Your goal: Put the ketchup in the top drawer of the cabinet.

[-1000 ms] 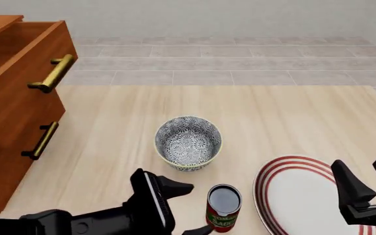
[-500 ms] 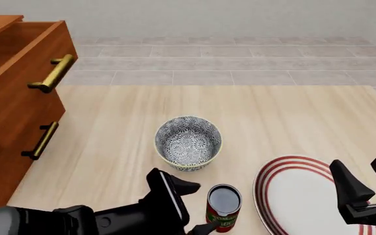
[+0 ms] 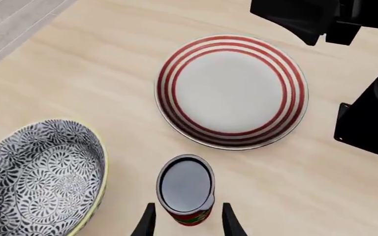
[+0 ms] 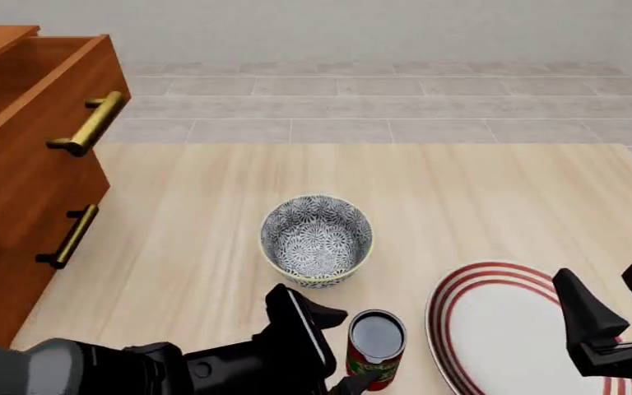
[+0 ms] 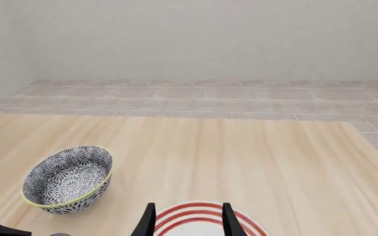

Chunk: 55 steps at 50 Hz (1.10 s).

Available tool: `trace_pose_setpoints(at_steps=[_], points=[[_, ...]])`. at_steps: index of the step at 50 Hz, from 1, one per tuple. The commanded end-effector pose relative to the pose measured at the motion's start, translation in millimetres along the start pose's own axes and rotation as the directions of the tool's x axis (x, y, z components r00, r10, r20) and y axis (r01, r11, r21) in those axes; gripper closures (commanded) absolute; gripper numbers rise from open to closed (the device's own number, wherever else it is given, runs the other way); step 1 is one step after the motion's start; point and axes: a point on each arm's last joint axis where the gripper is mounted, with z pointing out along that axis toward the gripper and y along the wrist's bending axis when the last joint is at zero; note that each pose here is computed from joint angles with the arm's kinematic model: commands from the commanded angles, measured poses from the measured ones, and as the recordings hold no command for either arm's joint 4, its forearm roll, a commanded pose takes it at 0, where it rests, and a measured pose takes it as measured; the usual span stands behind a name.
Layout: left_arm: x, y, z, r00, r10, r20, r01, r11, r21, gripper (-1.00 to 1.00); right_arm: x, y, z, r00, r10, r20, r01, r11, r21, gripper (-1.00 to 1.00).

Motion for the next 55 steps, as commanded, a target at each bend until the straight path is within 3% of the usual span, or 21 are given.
trace_pose_setpoints(at_steps=[1,55], points=[[1.5,0.0,7,1.000,-0.003,-0.007,0.003,1.000,0.000,-1.00,0,0,0,1.000,0.000,-0.002,0.000,1.000,-0.001,-1.00],[20.2,1.1,41,0.999,-0.009,-0.046,0.009,1.000,-0.005,-1.00,0,0,1,1.000,-0.003,-0.007,0.003,1.000,-0.003,-1.00]])
